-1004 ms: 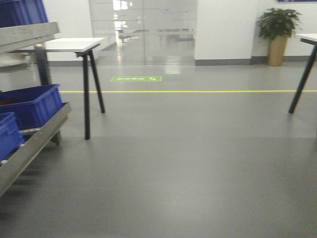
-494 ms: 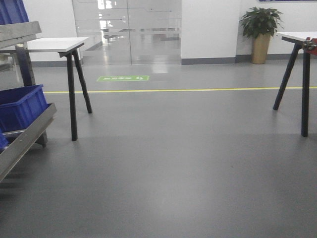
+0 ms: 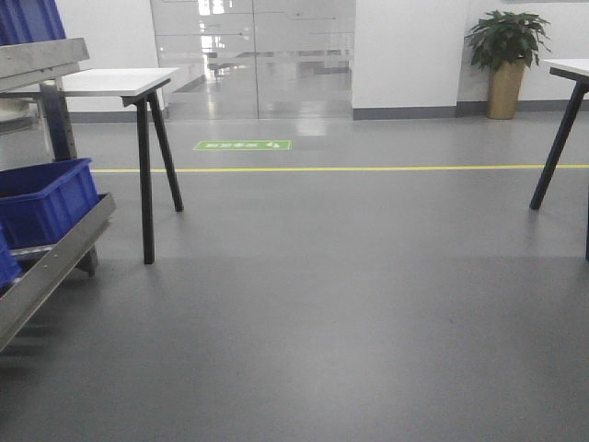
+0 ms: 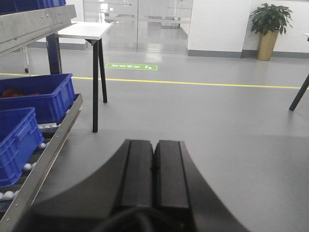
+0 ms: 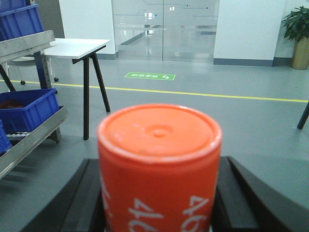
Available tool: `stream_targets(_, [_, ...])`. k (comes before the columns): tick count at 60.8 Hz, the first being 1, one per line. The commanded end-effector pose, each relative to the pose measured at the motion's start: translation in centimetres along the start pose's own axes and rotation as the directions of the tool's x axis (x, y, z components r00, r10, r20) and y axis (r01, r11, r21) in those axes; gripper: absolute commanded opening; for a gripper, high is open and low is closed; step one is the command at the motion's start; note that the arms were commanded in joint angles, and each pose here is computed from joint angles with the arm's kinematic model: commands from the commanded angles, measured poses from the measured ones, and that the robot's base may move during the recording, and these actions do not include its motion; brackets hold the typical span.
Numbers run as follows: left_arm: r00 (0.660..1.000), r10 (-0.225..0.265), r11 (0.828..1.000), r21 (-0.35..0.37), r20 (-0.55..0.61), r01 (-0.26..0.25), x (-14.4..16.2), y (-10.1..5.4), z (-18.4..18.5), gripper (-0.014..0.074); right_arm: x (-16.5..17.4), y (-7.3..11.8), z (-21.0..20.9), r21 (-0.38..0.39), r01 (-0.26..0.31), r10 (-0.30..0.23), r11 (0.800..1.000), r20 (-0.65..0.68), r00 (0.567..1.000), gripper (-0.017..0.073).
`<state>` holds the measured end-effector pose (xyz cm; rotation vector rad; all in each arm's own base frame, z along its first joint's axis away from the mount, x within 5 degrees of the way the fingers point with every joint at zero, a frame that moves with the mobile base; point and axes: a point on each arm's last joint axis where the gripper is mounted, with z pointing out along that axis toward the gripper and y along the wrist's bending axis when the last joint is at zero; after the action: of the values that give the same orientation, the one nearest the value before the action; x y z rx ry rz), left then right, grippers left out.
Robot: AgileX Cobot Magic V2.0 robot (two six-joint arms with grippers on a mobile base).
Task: Grab orange capacitor from left shelf to right conveyor
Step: 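Drive the base away from the shelf holding the capacitor in the right gripper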
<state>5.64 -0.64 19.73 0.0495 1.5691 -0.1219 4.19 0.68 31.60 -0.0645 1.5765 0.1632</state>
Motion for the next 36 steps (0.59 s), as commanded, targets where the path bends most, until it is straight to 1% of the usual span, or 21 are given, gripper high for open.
stream_targets(1, [0.994, -0.004, 1.000, 0.004, 0.107, 0.003, -1.06, -0.02, -0.16, -0.0127, -1.70, 0.04, -0.17, 0.005, 0.009, -0.010, 1.000, 0.108, 0.994, 0.0154])
stream_targets(36, [0.994, -0.004, 1.000, 0.004, 0.107, 0.003, -1.06, -0.02, -0.16, -0.0127, -1.70, 0.04, -0.17, 0.005, 0.009, -0.010, 1.000, 0.108, 0.994, 0.0154])
